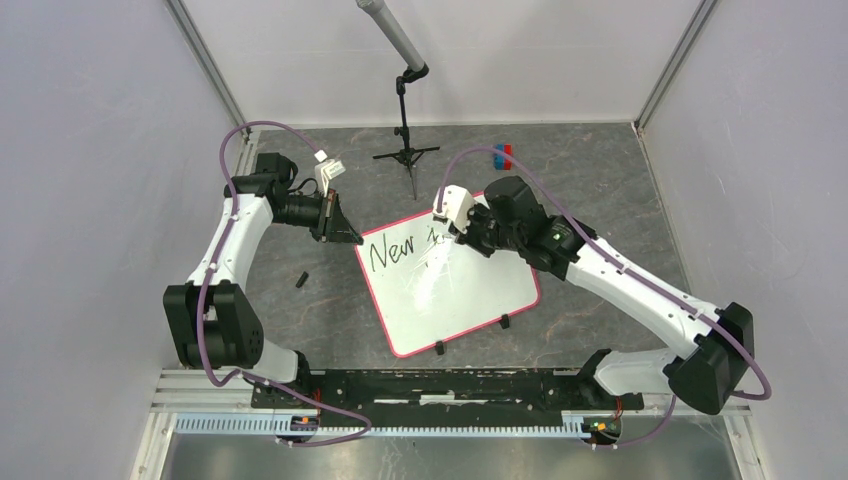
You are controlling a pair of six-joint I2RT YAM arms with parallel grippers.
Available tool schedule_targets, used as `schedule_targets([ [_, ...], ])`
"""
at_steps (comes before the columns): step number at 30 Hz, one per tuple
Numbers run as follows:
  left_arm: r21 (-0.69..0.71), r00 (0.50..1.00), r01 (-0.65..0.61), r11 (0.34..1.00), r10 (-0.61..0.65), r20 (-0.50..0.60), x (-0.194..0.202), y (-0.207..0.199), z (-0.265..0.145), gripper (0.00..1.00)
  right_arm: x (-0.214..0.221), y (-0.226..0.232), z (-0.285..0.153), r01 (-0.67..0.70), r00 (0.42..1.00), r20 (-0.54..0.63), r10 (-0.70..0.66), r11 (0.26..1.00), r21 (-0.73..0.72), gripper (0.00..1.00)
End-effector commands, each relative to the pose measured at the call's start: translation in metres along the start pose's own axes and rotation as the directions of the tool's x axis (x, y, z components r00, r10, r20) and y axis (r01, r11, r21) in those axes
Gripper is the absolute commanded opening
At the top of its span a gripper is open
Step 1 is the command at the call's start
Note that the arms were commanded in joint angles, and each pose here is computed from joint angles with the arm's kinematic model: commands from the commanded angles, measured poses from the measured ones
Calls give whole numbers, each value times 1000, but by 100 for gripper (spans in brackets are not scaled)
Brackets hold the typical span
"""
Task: Write a sentence on the whiteboard
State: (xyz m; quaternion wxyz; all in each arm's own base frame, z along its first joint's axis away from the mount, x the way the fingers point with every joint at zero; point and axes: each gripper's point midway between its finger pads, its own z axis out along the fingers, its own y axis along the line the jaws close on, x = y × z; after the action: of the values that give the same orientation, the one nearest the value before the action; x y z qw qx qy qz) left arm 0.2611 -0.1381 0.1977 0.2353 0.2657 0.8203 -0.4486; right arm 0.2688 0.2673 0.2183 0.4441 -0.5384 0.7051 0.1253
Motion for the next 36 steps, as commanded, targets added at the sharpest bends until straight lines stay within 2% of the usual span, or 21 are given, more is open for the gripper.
schedule_targets([
  [1, 17, 999, -27, 999, 28, -32, 7, -1, 8, 3, -16, -11, 1, -9, 999, 33, 9, 1000, 26, 0],
  [21, 17, 999, -24, 1000, 24, -33, 7, -1, 8, 3, -29, 1, 4, -10, 998, 67, 12, 999, -32, 0],
  [29, 15, 999, -29, 999, 29, -33, 7, -2, 7, 2, -49, -2, -18, -17, 990, 139, 20, 1000, -22, 0],
  [36, 16, 999, -30, 999, 30, -31, 6, -2, 7, 2, -32, -10, -22, -25, 993, 115, 23, 1000, 16, 0],
])
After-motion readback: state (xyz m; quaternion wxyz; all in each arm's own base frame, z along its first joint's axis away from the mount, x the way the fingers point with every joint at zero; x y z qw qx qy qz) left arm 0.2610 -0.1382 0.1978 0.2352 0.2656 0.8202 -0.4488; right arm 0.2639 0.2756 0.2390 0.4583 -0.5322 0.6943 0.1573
